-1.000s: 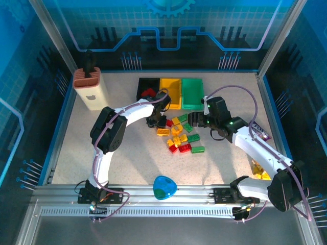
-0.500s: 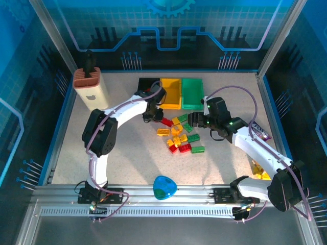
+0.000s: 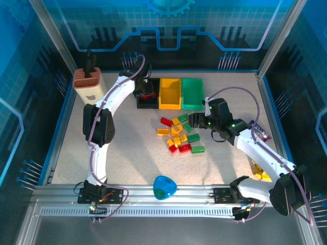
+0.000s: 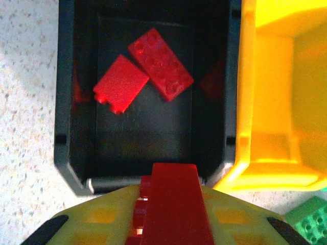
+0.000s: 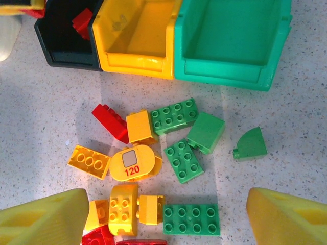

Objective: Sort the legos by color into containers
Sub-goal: Place the lego in the container, then pick up the lego from the center of the table.

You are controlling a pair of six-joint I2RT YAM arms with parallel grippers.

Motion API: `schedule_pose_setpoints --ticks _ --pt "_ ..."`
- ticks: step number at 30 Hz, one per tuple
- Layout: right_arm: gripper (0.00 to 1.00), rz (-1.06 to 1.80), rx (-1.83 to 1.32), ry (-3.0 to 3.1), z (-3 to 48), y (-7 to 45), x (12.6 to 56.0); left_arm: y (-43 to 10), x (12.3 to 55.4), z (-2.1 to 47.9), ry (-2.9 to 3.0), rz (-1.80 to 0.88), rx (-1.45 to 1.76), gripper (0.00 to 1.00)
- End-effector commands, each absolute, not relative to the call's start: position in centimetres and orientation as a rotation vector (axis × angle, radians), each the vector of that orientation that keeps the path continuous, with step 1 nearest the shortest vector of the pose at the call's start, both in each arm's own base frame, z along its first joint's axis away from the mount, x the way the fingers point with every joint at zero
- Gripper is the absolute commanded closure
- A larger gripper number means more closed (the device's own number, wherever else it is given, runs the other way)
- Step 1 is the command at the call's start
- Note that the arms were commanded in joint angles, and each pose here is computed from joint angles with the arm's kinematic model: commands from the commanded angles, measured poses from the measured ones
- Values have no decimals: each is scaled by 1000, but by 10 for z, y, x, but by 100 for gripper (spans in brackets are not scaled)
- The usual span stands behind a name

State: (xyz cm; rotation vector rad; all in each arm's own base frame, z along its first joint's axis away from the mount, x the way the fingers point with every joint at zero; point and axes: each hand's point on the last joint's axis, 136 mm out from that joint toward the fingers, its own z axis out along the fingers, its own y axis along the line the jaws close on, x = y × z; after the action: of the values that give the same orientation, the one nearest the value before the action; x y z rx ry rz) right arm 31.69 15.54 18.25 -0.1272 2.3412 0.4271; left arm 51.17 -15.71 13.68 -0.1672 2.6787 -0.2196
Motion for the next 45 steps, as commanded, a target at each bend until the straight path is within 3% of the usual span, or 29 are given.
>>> schedule_pose_setpoints --ticks 1,2,3,4,5,11,16,27,45 --pt "19 440 -141 2333 185 156 311 -151 517 127 2734 -169 -149 73" --pt "19 443 -141 2334 185 156 311 -150 520 128 2736 -164 -151 64" --pt "19 444 -144 2332 186 157 310 -151 524 130 2734 -160 -152 43" --pt "19 443 -149 2333 186 157 309 -151 526 133 2735 -156 -156 35" --pt "19 443 -152 2331 187 157 308 -151 526 138 2730 -161 -159 33" --pt "18 439 -172 2334 187 158 305 -156 513 185 2604 -254 -176 31" --pt "17 445 -283 2352 180 173 301 -154 476 208 2523 -343 -192 31" --pt "17 422 -650 2426 162 231 311 -137 390 186 2502 -425 -237 33" --pt "22 332 -1003 2541 98 296 363 -100 298 159 2477 -419 -354 34"
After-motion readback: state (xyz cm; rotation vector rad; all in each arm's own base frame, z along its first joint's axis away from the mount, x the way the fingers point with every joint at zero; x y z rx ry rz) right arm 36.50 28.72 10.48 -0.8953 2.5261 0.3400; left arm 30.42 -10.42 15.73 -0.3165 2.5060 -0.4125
